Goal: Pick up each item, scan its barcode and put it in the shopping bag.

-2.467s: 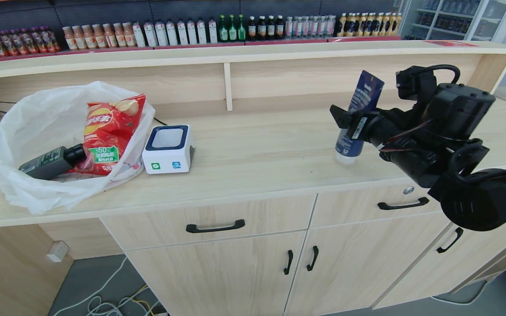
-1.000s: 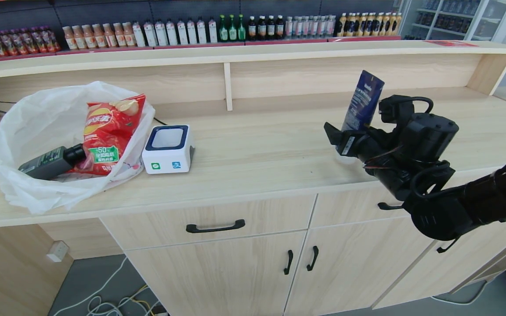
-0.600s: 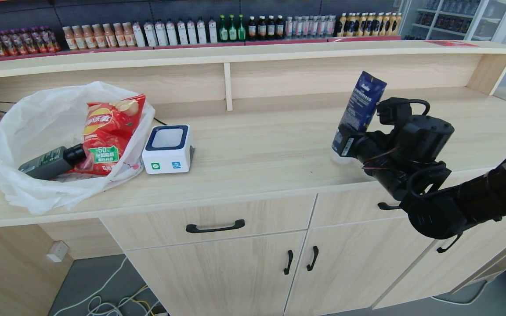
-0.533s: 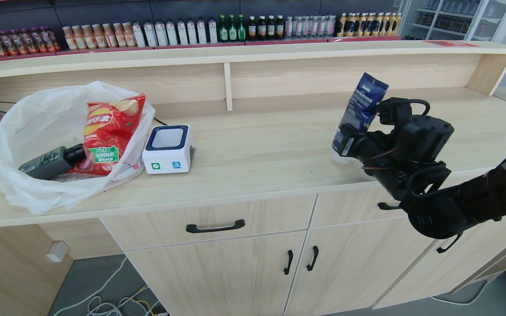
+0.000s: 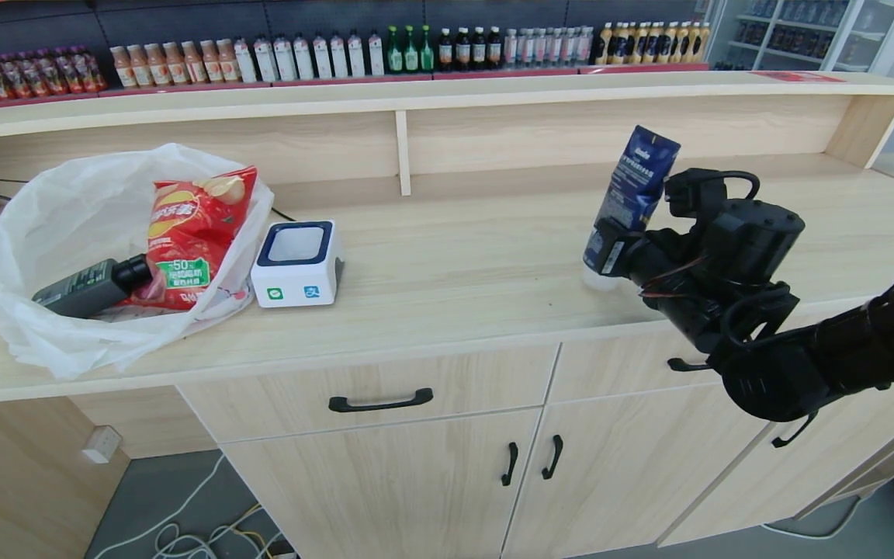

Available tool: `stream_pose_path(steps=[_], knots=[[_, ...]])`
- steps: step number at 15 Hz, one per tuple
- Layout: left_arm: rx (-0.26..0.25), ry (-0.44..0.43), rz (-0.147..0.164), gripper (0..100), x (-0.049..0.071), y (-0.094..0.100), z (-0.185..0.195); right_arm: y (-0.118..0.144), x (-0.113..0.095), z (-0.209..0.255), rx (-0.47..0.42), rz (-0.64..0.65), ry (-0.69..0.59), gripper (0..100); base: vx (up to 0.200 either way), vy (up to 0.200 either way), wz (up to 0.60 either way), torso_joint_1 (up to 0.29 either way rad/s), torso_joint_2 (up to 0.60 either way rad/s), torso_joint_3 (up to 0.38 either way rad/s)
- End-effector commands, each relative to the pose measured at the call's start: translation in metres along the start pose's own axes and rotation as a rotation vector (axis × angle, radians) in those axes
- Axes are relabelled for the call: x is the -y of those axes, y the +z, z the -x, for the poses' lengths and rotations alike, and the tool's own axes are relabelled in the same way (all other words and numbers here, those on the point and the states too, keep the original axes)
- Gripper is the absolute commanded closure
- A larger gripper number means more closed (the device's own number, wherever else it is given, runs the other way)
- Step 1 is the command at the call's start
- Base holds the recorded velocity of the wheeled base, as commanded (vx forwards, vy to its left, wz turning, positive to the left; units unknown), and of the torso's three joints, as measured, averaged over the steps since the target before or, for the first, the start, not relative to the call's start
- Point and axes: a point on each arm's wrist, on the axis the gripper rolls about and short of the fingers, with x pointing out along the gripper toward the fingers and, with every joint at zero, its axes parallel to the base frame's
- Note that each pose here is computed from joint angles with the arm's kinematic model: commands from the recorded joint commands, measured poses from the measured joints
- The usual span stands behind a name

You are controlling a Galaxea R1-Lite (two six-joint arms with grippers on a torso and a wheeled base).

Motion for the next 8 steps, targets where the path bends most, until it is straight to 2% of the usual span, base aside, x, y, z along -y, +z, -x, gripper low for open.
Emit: stream_pose_path(steps=[1, 4, 8], knots=[[0.001, 0.001, 0.000, 0, 0.000, 0.000, 0.000, 0.015, -0.005, 0.006, 0.034, -0.010, 0.025, 100, 0.000, 0.000, 0.00, 0.000, 0.00, 0.000], [0.001, 0.001, 0.000, 0, 0.000, 0.000, 0.000, 0.041, -0.011, 0.019, 0.076, -0.022, 0.059, 100, 0.000, 0.000, 0.00, 0.000, 0.00, 0.000], [0.001, 0.001, 0.000, 0, 0.000, 0.000, 0.000, 0.086, -0.035, 0.052, 0.115, -0.048, 0.159, 100, 0.000, 0.000, 0.00, 0.000, 0.00, 0.000]])
